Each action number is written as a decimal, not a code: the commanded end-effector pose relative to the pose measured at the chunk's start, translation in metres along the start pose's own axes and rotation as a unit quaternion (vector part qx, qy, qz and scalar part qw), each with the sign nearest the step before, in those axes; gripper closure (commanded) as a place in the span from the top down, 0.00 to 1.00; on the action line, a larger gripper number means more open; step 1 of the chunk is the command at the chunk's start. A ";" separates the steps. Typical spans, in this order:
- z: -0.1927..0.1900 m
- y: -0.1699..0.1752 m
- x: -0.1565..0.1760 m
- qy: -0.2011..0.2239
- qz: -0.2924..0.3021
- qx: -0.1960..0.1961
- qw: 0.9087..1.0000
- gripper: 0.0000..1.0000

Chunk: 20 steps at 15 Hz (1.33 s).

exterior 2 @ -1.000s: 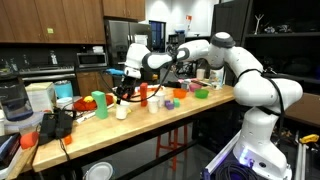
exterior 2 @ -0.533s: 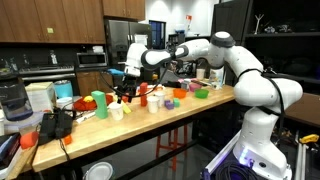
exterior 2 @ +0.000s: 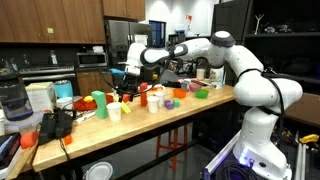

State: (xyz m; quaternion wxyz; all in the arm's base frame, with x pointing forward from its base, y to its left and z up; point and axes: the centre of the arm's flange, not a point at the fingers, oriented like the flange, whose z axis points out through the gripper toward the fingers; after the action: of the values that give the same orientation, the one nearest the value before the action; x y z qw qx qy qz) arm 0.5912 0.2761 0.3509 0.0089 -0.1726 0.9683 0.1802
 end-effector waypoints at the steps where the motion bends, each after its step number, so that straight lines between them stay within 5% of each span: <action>1: -0.010 -0.002 -0.008 0.002 0.002 0.005 1.000 1.00; 5: -0.016 -0.006 -0.019 -0.003 -0.018 0.016 1.000 1.00; 11: -0.028 -0.001 -0.035 -0.080 -0.114 0.054 0.989 1.00; 16: -0.009 0.013 -0.030 -0.093 -0.150 0.030 0.984 1.00; 20: 0.015 0.019 -0.022 -0.065 -0.147 -0.003 0.987 1.00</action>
State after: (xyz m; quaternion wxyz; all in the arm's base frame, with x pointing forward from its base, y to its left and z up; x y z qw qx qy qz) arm 0.5804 0.3178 0.3500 0.1221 -0.2926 0.9350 0.1588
